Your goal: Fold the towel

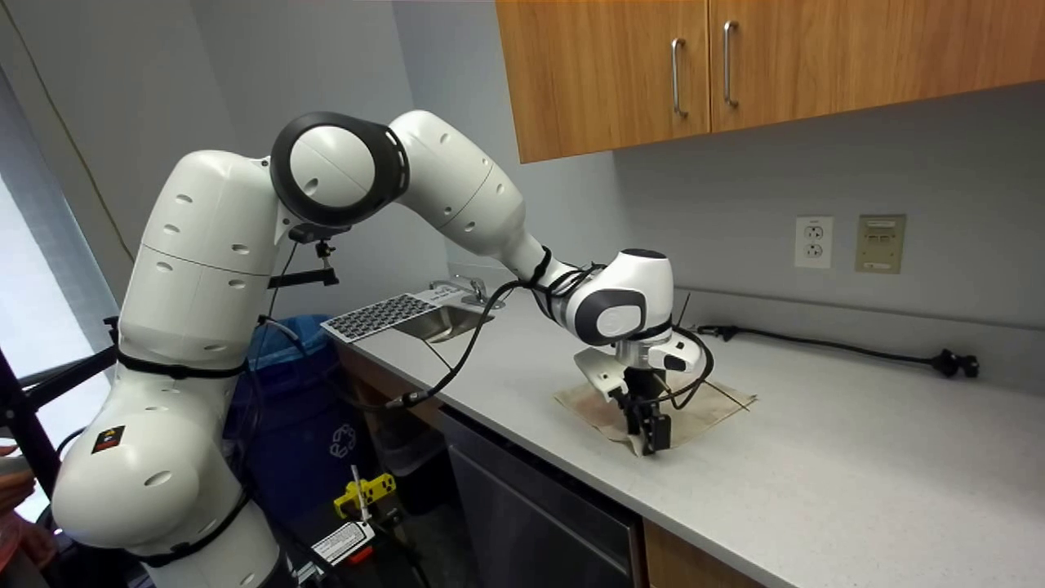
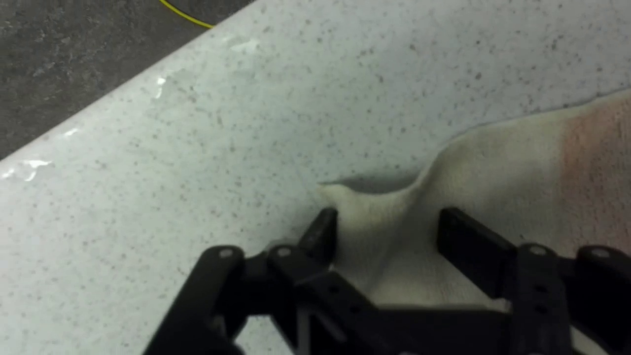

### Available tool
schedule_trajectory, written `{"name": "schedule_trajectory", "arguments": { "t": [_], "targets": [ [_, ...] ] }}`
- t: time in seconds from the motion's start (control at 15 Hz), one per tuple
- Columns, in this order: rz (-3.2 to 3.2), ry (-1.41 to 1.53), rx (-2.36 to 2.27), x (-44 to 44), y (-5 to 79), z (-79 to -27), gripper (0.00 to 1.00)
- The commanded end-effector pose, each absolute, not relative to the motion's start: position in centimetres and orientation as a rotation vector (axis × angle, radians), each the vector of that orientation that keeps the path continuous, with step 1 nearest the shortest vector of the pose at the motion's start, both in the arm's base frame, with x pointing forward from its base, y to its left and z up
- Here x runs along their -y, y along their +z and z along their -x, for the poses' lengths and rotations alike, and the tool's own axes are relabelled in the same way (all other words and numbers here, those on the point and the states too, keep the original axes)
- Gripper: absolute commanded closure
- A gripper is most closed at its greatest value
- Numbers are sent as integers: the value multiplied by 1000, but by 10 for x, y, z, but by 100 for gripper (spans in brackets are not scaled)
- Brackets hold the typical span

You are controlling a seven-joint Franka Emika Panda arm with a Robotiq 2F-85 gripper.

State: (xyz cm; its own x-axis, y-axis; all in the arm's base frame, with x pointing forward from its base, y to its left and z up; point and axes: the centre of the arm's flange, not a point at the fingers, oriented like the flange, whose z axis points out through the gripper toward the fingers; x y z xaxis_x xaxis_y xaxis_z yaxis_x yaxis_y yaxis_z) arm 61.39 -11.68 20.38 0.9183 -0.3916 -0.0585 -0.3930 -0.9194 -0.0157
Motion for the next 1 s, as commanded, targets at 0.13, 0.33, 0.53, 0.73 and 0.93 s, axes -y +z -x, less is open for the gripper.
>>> {"name": "schedule_trajectory", "arguments": {
  "t": [0.13,0.33,0.53,0.73,0.93],
  "targets": [
    [3070,122,-695,123,195,-622,87],
    [3080,96,-716,126,201,-619,100],
    [3100,80,-725,132,217,-612,98],
    [3148,80,-712,144,233,-606,98],
    [3204,42,-727,159,250,-602,98]
  ]
}}
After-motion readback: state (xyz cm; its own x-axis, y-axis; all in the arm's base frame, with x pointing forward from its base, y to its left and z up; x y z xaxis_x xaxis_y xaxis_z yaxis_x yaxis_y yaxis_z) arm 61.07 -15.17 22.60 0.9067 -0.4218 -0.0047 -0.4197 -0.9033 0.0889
